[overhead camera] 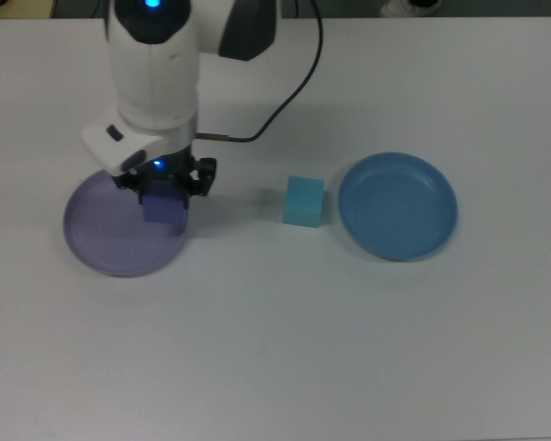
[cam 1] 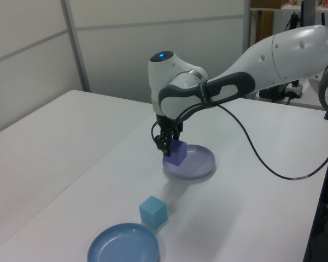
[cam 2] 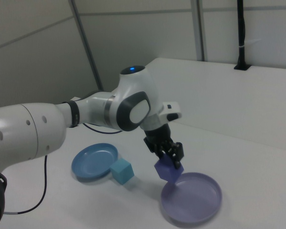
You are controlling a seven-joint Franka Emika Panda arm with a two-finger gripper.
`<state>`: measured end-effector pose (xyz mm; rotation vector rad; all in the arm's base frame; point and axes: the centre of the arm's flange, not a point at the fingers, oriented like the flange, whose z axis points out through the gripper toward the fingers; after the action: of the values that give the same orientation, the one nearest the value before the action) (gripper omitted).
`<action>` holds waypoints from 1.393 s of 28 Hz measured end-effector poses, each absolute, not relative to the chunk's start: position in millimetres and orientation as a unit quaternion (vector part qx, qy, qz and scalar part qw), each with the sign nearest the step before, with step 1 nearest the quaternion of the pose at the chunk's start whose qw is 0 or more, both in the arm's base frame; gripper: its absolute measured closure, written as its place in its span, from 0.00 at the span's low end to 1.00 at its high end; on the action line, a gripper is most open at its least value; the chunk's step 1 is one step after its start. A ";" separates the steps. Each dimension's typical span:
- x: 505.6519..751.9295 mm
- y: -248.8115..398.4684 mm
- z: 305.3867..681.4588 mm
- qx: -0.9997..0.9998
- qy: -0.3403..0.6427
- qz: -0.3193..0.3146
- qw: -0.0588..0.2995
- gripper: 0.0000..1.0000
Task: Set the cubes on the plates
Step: 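Grasp the purple cube and carry it onto the lavender plate, then open the gripper to release the purple cube and lift, then move the gripper over the light-blue cube and lower onto it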
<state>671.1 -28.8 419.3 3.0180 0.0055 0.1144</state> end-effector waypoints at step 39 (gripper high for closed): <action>635.1 135.8 399.8 0.999 0.006 -0.032 0.016 0.00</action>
<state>635.1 135.8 399.8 3.1078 0.0173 -0.1007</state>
